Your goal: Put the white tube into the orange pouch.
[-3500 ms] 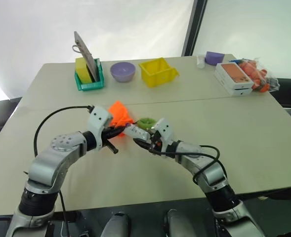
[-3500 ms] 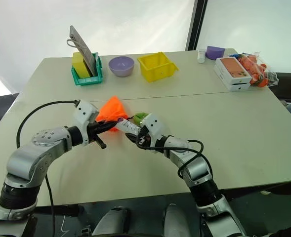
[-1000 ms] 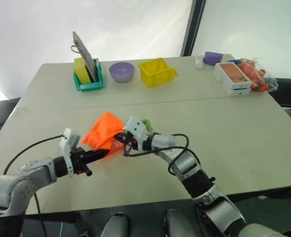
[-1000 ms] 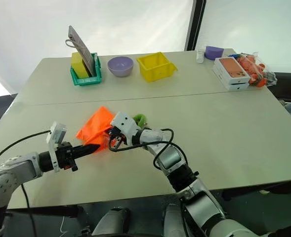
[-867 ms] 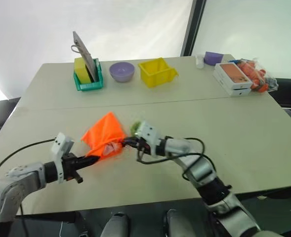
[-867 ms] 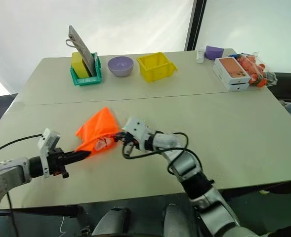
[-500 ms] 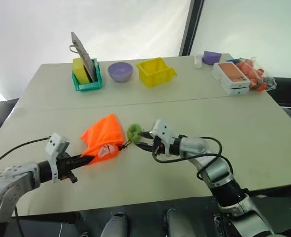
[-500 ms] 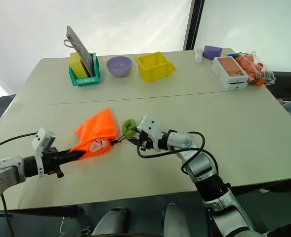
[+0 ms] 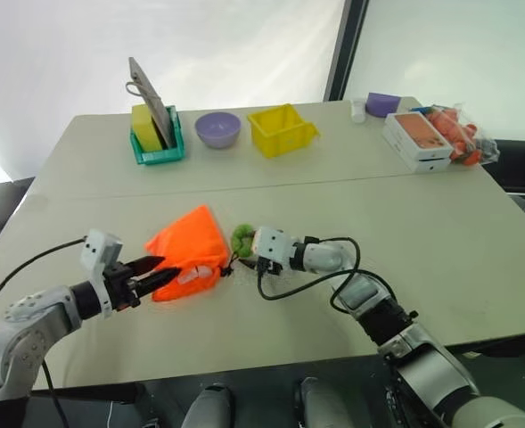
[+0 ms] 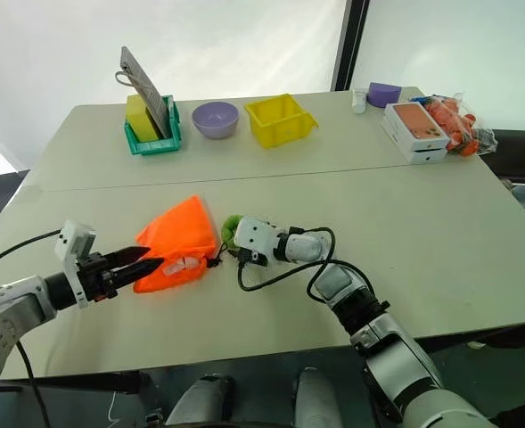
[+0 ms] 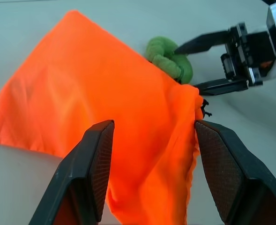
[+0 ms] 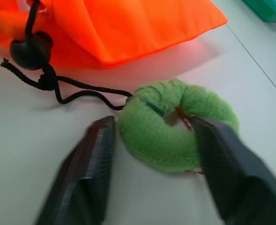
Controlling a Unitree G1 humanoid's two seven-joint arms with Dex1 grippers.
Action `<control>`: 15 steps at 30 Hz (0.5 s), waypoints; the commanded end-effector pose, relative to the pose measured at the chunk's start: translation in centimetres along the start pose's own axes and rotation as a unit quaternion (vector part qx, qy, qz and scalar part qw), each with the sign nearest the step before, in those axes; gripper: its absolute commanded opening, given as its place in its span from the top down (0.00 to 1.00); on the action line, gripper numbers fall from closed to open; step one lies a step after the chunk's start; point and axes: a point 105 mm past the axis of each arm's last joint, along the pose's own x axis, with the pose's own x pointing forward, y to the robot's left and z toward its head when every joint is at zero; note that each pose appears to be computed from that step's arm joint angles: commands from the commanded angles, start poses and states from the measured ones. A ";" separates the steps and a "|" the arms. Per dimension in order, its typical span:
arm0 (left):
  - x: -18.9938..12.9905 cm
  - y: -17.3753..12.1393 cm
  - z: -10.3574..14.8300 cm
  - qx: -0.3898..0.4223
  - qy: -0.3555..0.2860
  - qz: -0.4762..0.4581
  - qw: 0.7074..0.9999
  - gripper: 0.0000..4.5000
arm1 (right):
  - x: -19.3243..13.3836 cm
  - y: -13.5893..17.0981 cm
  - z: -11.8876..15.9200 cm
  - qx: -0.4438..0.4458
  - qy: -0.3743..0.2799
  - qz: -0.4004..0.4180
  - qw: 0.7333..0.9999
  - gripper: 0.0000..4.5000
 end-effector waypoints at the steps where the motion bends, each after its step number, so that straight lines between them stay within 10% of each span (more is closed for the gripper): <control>1: -0.5 -0.4 2.1 0.024 -0.037 0.002 0.999 0.35 | -0.9 -0.9 0.2 -0.013 -0.004 -0.017 1.000 0.80; 3: -0.5 -0.5 2.3 0.024 -0.039 0.001 0.999 0.35 | -1.5 -1.1 0.0 -0.013 -0.002 -0.027 1.000 0.99; 12: 1.5 -0.6 4.7 0.065 -0.053 -0.016 0.996 0.35 | -9.2 -1.5 0.5 0.088 -0.037 -0.083 0.992 0.99; 15: 2.6 -1.7 5.1 0.074 -0.044 -0.071 0.994 0.14 | -10.8 -1.3 0.9 0.111 -0.040 -0.092 0.989 1.00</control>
